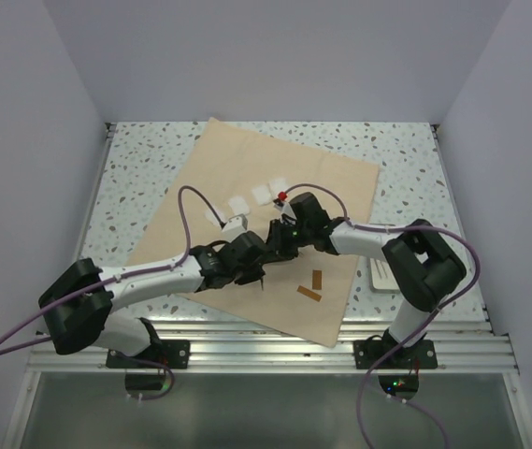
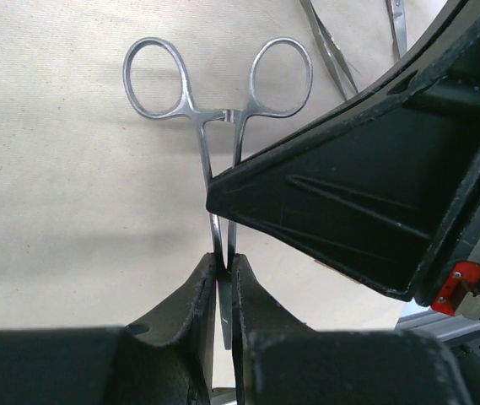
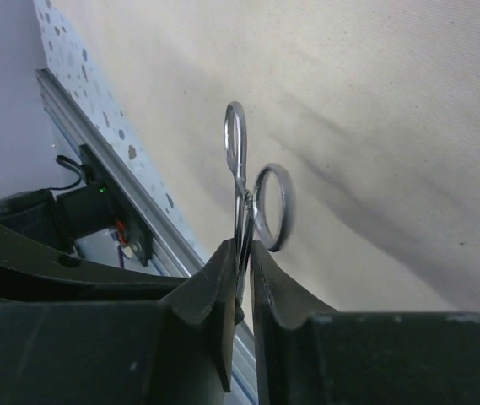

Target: Prepare the surgical pack

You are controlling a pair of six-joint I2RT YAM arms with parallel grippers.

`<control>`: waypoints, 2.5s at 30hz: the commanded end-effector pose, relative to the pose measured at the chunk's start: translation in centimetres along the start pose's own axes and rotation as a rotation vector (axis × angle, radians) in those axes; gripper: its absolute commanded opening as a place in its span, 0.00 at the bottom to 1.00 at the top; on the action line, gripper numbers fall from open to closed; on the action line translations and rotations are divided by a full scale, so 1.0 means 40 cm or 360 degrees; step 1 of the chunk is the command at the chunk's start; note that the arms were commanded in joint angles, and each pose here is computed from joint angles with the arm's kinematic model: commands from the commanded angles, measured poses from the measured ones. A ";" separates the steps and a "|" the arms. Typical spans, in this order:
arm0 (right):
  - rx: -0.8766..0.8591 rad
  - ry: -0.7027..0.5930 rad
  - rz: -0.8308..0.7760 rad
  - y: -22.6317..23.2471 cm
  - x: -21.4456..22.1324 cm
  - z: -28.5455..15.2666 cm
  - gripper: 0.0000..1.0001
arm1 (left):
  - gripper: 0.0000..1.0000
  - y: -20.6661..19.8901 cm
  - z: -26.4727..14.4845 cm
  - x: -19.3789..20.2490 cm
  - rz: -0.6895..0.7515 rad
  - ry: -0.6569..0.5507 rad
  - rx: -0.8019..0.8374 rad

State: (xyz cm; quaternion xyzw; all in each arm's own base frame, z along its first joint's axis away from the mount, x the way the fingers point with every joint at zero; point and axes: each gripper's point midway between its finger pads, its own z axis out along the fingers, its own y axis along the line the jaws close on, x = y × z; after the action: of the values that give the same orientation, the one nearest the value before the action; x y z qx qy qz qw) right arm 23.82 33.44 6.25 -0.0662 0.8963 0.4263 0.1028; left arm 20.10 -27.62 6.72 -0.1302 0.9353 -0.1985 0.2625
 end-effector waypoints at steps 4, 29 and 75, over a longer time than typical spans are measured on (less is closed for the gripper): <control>-0.0125 -0.0016 -0.0082 0.055 -0.024 0.002 0.00 | 0.00 -0.047 -0.013 -0.015 0.0031 -0.0051 0.0159; 0.1273 -0.0397 0.0068 -0.346 -0.162 -0.674 0.00 | 0.82 -0.017 -0.120 -0.166 0.0187 -0.0306 0.0556; 0.1349 -0.0004 0.0361 -0.604 -0.119 -0.613 0.30 | 0.77 -0.040 -0.097 -0.097 0.0230 -0.0112 0.0783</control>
State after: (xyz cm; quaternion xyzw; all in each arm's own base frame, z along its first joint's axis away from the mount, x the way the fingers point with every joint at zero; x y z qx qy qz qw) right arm 28.95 0.17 3.77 0.0840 0.9936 0.0451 0.0598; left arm 20.93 -26.23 11.44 -0.0066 0.8676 -0.3827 0.3174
